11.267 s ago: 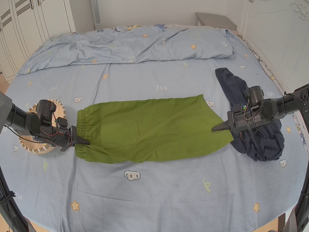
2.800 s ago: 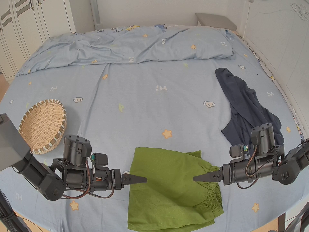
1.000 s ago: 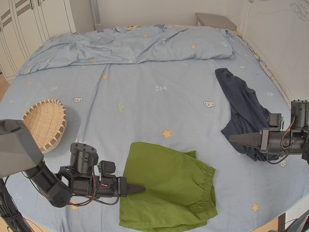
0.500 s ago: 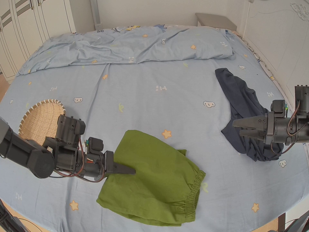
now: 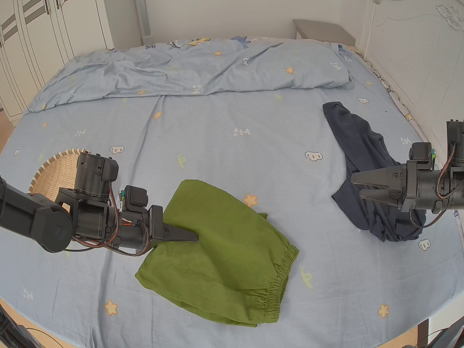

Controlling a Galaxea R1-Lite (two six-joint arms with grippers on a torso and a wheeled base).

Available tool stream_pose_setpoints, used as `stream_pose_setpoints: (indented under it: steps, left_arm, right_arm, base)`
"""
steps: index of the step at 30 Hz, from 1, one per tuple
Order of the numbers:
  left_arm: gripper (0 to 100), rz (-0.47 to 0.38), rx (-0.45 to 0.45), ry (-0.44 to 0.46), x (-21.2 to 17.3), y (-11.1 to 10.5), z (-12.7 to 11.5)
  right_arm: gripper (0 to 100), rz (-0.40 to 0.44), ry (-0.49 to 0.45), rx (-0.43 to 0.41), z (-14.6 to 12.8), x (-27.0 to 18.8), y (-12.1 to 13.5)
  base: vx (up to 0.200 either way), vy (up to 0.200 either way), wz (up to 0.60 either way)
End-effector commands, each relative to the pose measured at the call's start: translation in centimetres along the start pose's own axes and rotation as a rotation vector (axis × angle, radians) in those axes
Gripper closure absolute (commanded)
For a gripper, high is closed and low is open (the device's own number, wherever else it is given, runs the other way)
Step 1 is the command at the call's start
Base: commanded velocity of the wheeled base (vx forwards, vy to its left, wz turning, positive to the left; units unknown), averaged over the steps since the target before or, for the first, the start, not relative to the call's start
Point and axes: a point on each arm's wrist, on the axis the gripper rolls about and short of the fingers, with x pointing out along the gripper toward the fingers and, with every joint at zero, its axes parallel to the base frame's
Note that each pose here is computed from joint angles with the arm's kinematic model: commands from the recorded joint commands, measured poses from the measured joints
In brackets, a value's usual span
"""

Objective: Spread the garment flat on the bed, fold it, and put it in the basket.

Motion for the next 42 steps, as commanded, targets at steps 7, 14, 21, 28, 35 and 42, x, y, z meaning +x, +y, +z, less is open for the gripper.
stream_pose_setpoints:
  steps: [7,14,21,28,35,42]
  left_arm:
    - [100,-0.009,0.012,-0.002,-0.7,-1.0,-0.1]
    - [100,-0.006,0.009,0.004,-0.5,-0.9,-0.2]
    - [100,-0.008,0.011,0.008,-0.4,-0.9,-0.3]
    - [100,-0.007,0.012,0.009,-0.4,-0.9,-0.4]
    - [100,-0.01,0.037,-0.003,-0.8,-1.2,-0.4]
    - [100,-0.013,0.201,-0.042,-2.1,-3.2,1.2]
  right_arm:
    - [0,0.004,-0.002,-0.005,0.0,0.0,0.2]
    - [0,0.004,-0.003,-0.006,0.0,-0.1,0.2]
    - [0,0.004,-0.003,-0.006,0.0,-0.1,0.2]
    - [0,0.003,0.003,-0.006,-0.1,0.1,0.1]
    - [0,0.005,0.006,-0.009,-0.2,0.1,0.1]
    - [0,-0.001,0.01,-0.009,-0.4,0.1,0.0]
  base:
    - [0.0,0.2,0.0]
    - [0.0,0.2,0.0]
    - [0.0,0.2,0.0]
    - [0.0,0.086,0.0]
    - [0.0,0.0,0.0]
    - [0.0,0.0,0.0]
